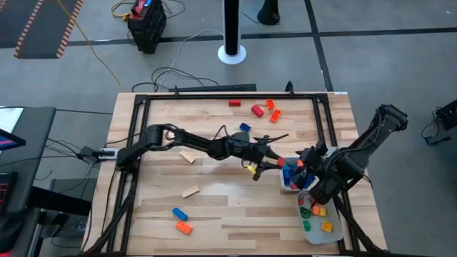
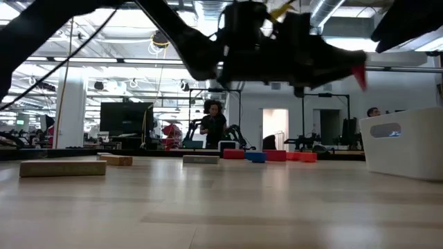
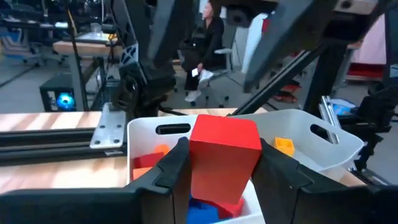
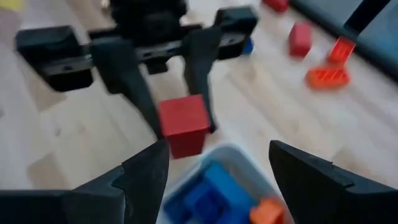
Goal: Sort blocks by size
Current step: Put the red block into the white bin, then put the 4 stud blue game piece into the grey bin
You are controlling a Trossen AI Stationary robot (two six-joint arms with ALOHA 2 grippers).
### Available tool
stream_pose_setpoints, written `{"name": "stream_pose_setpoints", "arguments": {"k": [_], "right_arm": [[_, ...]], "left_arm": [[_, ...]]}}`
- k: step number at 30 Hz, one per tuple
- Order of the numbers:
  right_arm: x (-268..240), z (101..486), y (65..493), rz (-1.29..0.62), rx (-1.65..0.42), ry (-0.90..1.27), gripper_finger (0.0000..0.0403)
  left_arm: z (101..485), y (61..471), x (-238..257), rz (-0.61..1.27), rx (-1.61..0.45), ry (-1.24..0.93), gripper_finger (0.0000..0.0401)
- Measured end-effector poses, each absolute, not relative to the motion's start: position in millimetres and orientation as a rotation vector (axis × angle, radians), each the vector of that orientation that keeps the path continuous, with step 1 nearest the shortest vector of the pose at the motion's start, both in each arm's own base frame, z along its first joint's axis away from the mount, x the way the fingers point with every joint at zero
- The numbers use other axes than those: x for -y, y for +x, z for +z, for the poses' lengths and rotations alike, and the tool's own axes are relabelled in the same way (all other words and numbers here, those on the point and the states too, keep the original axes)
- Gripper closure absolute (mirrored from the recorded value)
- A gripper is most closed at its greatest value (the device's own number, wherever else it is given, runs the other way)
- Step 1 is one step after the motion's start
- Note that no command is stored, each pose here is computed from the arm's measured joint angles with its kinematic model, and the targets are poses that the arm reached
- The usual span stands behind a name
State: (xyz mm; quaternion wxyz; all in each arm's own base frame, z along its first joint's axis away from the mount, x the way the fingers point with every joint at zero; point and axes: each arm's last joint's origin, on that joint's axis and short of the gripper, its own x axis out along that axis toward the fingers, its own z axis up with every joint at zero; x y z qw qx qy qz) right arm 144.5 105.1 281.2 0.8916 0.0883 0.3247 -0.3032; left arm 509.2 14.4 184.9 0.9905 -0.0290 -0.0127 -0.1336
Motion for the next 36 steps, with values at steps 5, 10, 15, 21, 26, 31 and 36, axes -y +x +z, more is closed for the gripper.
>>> {"name": "stream_pose_setpoints", "arguments": {"k": [5,10,15,21,26,31,36], "right_arm": [[-104,281,141,-0.602,-0.763,0.254,0.0101],[-106,280,142,-0.609,-0.765,0.270,0.0101],[-107,280,141,-0.611,-0.767,0.291,0.0101],[-107,279,141,-0.613,-0.780,0.312,0.0101],[-109,279,140,-0.618,-0.771,0.342,0.0101],[-114,275,142,-0.618,-0.770,0.316,0.0101],[-118,265,153,-0.662,-0.782,0.263,0.0101]], "left_arm": [[174,528,-22,-0.282,0.035,-0.081,0.0270],[159,543,-30,-0.265,0.005,-0.111,0.0267],[154,544,-39,-0.255,-0.068,-0.135,0.0223],[179,534,-60,-0.281,-0.127,-0.110,0.0159],[187,508,-71,-0.258,-0.194,-0.016,0.0161],[173,462,-88,-0.128,-0.314,0.068,0.0179],[198,426,-115,0.055,-0.532,0.167,0.0183]]}}
